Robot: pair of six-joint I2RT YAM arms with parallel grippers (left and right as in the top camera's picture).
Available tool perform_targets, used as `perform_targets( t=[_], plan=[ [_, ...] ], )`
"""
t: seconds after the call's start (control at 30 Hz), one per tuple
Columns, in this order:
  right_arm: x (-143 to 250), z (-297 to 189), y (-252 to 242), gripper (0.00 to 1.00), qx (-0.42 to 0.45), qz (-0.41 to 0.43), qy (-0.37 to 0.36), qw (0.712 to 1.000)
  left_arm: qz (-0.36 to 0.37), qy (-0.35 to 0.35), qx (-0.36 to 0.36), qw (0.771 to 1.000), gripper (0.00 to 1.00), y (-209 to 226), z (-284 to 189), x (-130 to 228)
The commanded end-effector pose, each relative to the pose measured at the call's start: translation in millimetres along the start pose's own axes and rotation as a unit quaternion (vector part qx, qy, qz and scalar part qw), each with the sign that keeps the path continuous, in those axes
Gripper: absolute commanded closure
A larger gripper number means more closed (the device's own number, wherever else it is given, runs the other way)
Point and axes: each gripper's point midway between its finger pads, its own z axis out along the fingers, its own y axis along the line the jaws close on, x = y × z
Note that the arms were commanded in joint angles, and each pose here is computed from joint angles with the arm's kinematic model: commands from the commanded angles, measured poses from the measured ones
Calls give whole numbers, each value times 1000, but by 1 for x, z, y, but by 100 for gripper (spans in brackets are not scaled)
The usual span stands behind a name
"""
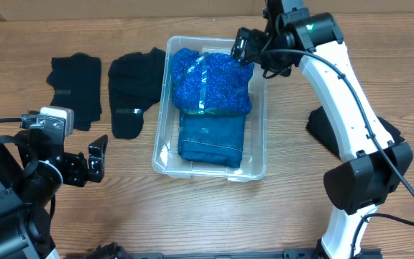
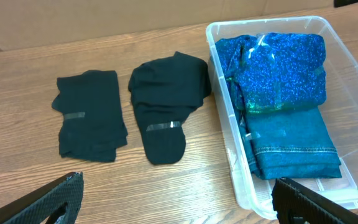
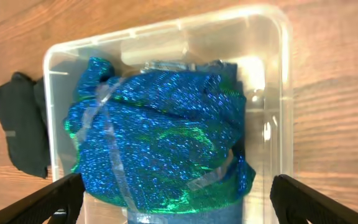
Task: Pack container
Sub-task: 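Release the sequined garment and move the right gripper to the black garment, then grasp the black folded garment with the right gripper and lift it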
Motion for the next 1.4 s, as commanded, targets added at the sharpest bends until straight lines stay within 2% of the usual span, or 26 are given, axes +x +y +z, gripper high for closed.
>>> perform_targets(
  t=[0.0,0.1,0.23,0.37,0.5,0.6,0.73,0.83,1.0,1.07,1.17,1.37],
  plan=[
    [-2,-34,11,0,-3,-82,-25,996,10,-4,3,1000,0,-1,-1,-2],
    [-8,-82,-20,0,10,-50,-48,998,10,-4,3,1000,0,-1,-1,-2],
    [-15,-168,-114,0,61,59,-101,991,10,-4,3,1000,0,-1,-1,-2],
    [4,-227,-211,0,124,191,-124,966,10,-4,3,1000,0,-1,-1,-2],
    [40,-244,-291,0,170,314,-101,929,10,-4,3,1000,0,-1,-1,-2],
    [69,-239,-342,0,178,385,-82,902,10,-4,3,1000,0,-1,-1,-2],
    [96,-218,-382,0,141,444,-84,881,10,-4,3,1000,0,-1,-1,-2],
    [124,-184,-409,0,139,473,-62,868,10,-4,3,1000,0,-1,-1,-2],
    [148,-110,-425,0,96,457,-55,883,10,-4,3,1000,0,-1,-1,-2],
    [153,-85,-423,0,66,431,-64,898,10,-4,3,1000,0,-1,-1,-2],
    [154,-65,-421,0,35,409,-84,908,10,-4,3,1000,0,-1,-1,-2],
    [155,-50,-430,0,36,398,-100,911,10,-4,3,1000,0,-1,-1,-2]
  ],
)
